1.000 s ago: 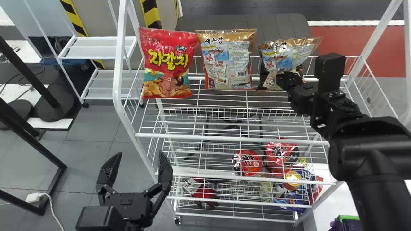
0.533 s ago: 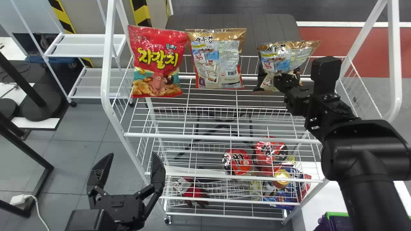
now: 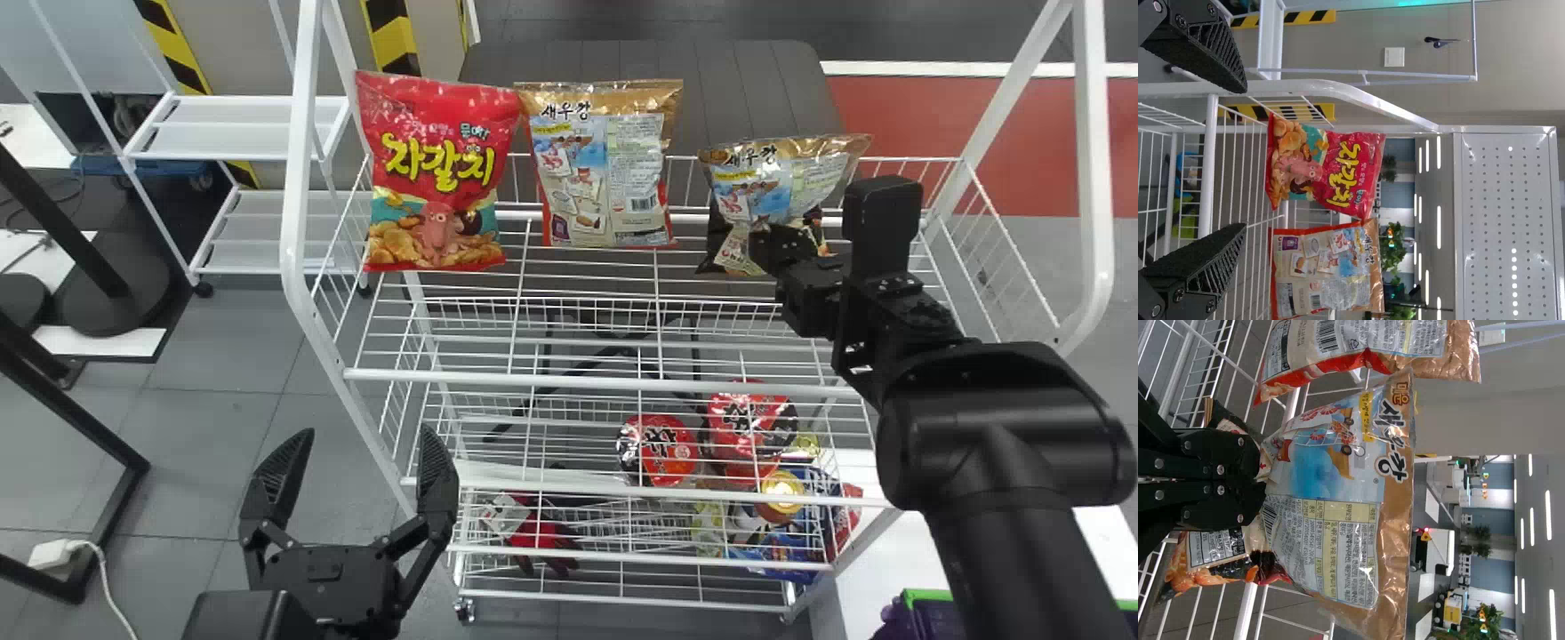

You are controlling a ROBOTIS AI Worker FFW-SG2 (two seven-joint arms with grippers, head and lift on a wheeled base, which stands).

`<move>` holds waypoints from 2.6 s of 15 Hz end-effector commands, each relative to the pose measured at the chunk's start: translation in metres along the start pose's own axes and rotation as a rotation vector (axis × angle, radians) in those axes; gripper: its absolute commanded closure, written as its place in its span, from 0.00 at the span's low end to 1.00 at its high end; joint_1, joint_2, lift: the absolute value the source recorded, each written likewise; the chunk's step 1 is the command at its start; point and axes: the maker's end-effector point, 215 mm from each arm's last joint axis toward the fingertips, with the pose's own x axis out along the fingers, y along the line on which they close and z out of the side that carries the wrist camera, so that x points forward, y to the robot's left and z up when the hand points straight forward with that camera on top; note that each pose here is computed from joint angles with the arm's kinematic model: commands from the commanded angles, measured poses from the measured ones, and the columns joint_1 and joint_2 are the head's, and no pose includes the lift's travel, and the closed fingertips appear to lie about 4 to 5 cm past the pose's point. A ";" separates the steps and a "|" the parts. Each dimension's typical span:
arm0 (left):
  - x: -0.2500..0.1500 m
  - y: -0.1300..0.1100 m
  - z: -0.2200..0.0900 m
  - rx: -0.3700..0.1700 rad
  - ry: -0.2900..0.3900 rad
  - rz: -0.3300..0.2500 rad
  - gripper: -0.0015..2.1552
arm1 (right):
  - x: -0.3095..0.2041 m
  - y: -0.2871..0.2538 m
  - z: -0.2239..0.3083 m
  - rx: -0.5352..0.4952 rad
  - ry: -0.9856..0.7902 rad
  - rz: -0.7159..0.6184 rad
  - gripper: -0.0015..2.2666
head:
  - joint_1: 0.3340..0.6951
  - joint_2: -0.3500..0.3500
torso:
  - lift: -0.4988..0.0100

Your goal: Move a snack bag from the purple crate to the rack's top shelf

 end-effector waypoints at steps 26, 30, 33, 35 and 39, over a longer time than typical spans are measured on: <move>0.004 0.008 0.021 0.000 -0.044 0.014 0.04 | -0.097 0.019 0.055 0.043 -0.171 0.038 0.06 | 1.00 0.55 | 0.98; 0.004 0.011 0.034 -0.011 -0.060 0.019 0.04 | -0.166 0.020 0.048 0.081 -0.274 0.091 0.06 | 1.00 0.57 | 0.98; 0.004 0.009 0.036 -0.021 -0.061 0.018 0.04 | -0.207 0.029 0.022 0.070 -0.299 0.099 0.06 | 1.00 0.55 | 0.98; 0.004 0.004 0.032 -0.021 -0.030 0.000 0.04 | -0.223 0.034 0.000 0.077 -0.261 0.097 0.06 | 1.00 0.55 | 0.98; 0.001 -0.007 0.033 -0.032 -0.025 -0.016 0.04 | -0.247 0.044 -0.028 0.104 -0.189 0.064 0.06 | 1.00 0.52 | 0.98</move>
